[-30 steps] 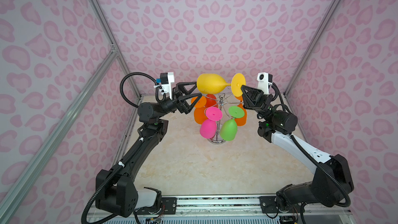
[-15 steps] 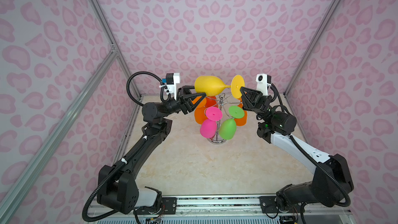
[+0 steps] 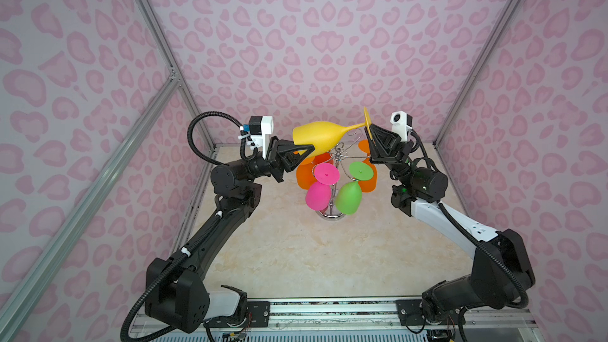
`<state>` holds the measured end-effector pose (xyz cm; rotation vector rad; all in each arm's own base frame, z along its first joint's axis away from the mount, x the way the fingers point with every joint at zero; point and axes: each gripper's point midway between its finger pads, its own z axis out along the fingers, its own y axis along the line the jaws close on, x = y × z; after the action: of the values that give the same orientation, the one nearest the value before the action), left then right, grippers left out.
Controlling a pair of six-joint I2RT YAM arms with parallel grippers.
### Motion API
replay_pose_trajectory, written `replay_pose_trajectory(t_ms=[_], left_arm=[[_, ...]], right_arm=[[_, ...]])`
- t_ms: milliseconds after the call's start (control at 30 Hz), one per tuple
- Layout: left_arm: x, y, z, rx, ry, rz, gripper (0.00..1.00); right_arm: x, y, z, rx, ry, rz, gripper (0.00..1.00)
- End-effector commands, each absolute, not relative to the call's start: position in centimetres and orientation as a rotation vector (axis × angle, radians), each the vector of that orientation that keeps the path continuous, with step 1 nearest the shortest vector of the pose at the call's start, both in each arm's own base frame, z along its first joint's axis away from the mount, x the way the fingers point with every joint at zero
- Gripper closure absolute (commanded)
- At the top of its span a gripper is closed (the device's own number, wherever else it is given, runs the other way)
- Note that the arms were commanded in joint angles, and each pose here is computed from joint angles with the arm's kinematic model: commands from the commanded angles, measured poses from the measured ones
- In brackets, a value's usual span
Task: Take the wine glass off the wine glass rack
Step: 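Grasp the yellow glass bowl with the left gripper while the right gripper releases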
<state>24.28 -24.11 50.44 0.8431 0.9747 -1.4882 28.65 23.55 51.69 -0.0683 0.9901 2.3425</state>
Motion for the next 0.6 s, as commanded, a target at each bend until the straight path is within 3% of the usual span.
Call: replay_pose_trajectory(t_ms=[0, 167, 367, 567], left_arm=[[24.6, -23.6, 51.5, 0.773, 0.962, -1.485, 0.98], [20.3, -23.8, 52.8, 0.901, 0.899, -1.472, 0.98], [17.3, -24.7, 51.8, 1.026, 0.958, -1.409, 0.98], [17.1, -26.5, 46.6, 1.111, 1.244, -1.173, 0.98]], right_arm=[[27.4, 24.2, 51.0, -0.209, 1.037, 2.305, 0.72], [28.8, 21.9, 51.1, -0.190, 1.045, 2.226, 0.49], [31.3, 17.8, 50.0, -0.094, 1.187, 1.960, 0.45], [33.7, 12.9, 44.5, 0.104, 1.564, 1.321, 0.39]])
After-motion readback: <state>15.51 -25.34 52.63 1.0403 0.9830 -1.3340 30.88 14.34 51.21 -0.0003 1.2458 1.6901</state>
